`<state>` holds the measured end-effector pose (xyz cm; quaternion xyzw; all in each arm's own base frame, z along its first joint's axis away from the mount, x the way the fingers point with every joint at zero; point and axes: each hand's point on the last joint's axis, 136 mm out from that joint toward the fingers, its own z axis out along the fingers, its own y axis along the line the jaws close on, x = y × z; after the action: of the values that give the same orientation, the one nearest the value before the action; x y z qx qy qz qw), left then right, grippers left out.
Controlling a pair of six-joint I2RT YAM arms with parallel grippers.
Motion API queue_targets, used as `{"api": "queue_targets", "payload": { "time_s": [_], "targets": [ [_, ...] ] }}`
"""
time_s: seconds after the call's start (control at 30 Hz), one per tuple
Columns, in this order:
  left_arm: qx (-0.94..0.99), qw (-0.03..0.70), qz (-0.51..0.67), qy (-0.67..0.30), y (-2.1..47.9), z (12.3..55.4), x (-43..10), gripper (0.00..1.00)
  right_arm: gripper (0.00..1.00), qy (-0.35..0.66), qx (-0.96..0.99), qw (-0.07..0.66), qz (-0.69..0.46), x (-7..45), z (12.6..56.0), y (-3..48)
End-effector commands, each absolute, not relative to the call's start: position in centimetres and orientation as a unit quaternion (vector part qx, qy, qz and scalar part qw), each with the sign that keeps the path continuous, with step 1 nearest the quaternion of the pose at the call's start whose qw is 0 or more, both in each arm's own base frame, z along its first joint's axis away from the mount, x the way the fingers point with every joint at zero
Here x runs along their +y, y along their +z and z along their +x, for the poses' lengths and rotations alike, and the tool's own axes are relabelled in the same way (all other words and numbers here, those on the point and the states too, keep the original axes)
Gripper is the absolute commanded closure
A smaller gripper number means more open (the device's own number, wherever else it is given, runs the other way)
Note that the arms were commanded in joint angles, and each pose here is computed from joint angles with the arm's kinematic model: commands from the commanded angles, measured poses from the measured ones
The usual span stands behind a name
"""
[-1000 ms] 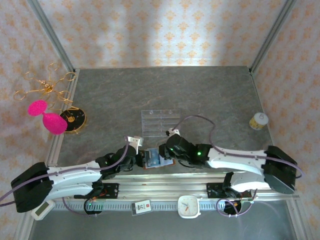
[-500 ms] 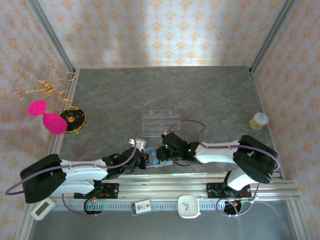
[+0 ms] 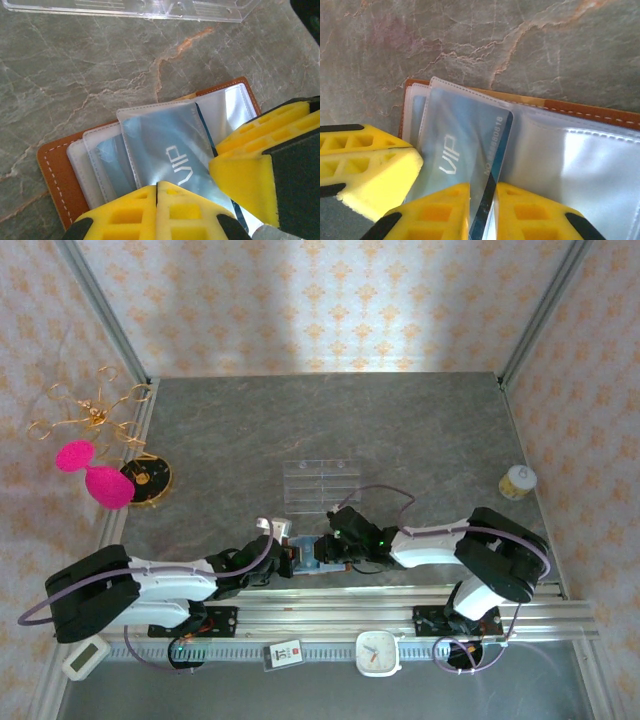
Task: Take the credit cards out of the card holder
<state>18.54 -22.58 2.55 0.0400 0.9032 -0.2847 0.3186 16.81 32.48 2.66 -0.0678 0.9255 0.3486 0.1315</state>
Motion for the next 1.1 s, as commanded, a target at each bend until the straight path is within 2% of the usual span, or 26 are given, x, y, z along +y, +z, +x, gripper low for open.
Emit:
{"api": "queue_targets", "payload": {
  "time_s": [0.0,0.1,0.4,0.63,0.7,0.73,0.87,1.07],
  "targets": [
    [0.933,0.261,0.045,-0.243,-1.1,16.6,-20.7,1.0,0.87,0.352,0.928,0.105,-0.069,32.7,16.0,1.4],
    [0.932,0.263,0.038,-0.246,-1.0,16.6,-20.5,1.0,1.0,0.336,0.933,0.12,-0.058,31.8,16.4,1.3],
    [0.924,0.278,0.026,-0.26,0.1,17.0,-20.2,1.0,1.0,0.31,0.938,0.152,-0.025,28.4,16.5,1.6],
    [0.885,0.33,0.04,-0.327,6.0,18.6,-23.0,1.0,1.0,0.314,0.936,0.153,-0.039,29.0,16.7,1.9],
    [0.879,0.336,0.05,-0.334,7.0,18.8,-24.0,0.91,1.0,0.319,0.935,0.149,-0.046,29.4,16.6,1.9],
    [0.879,0.335,0.054,-0.334,7.1,18.9,-24.3,0.87,0.99,0.322,0.934,0.15,-0.046,29.5,16.6,2.0],
    [0.891,0.319,0.064,-0.317,5.7,18.9,-24.9,0.82,0.78,0.344,0.923,0.168,-0.044,29.8,16.8,3.5],
    [0.896,0.328,0.069,-0.292,5.2,19.3,-24.8,0.7,0.78,0.344,0.92,0.185,-0.029,29.2,17.2,4.6]
  ]
}}
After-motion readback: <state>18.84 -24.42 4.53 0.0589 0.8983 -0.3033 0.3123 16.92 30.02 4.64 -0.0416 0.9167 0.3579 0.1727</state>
